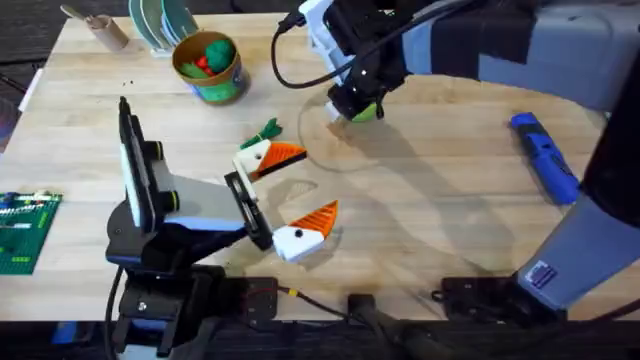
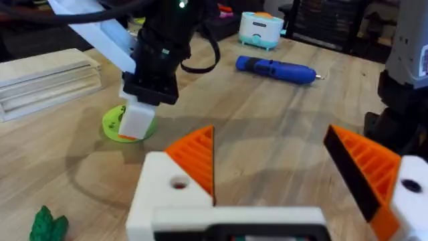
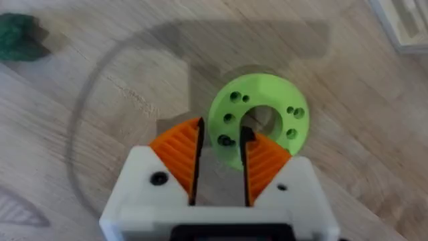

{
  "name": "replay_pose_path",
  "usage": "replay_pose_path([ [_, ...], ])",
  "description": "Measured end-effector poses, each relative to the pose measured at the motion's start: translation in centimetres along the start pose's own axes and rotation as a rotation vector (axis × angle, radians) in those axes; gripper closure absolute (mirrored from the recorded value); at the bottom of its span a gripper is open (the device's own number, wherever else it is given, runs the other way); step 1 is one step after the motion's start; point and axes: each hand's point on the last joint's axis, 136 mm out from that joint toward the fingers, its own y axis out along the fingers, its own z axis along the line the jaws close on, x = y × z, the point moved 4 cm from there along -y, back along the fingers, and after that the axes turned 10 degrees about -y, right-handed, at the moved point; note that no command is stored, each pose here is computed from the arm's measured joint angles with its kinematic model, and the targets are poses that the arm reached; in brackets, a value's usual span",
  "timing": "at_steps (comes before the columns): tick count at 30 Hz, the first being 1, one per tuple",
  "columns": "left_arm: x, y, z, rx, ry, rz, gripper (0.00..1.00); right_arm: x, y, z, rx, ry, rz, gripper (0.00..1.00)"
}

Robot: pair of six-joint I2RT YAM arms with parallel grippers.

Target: Pick up the gripper from the table and insert it into the empty holder that is missing its gripper. Then pick up a screw, insert it into the mounting hole, and use the screwdriver to tighten it. Finally, clean up the table by picking up the vegetable and placing it into the bucket.

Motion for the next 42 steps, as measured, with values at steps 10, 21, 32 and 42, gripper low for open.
replay_pose_path([
  [10, 0.0, 0.0, 0.0, 0.0, 0.0, 0.0, 0.007, 0.0, 0.0, -0.1, -0.01, 0.0, 0.002, 0.752],
  [21, 0.0, 0.0, 0.0, 0.0, 0.0, 0.0, 0.008, -1.3, -0.5, 0.2, 0.012, -0.008, 0.08, 0.616],
  [32, 0.0, 0.0, 0.0, 0.0, 0.0, 0.0, 0.009, -1.4, -0.6, 0.2, 0.013, -0.008, 0.085, 0.571],
  [42, 0.0, 0.0, 0.0, 0.0, 0.0, 0.0, 0.008, -2.0, -1.2, 0.3, 0.026, -0.013, 0.132, 0.565],
])
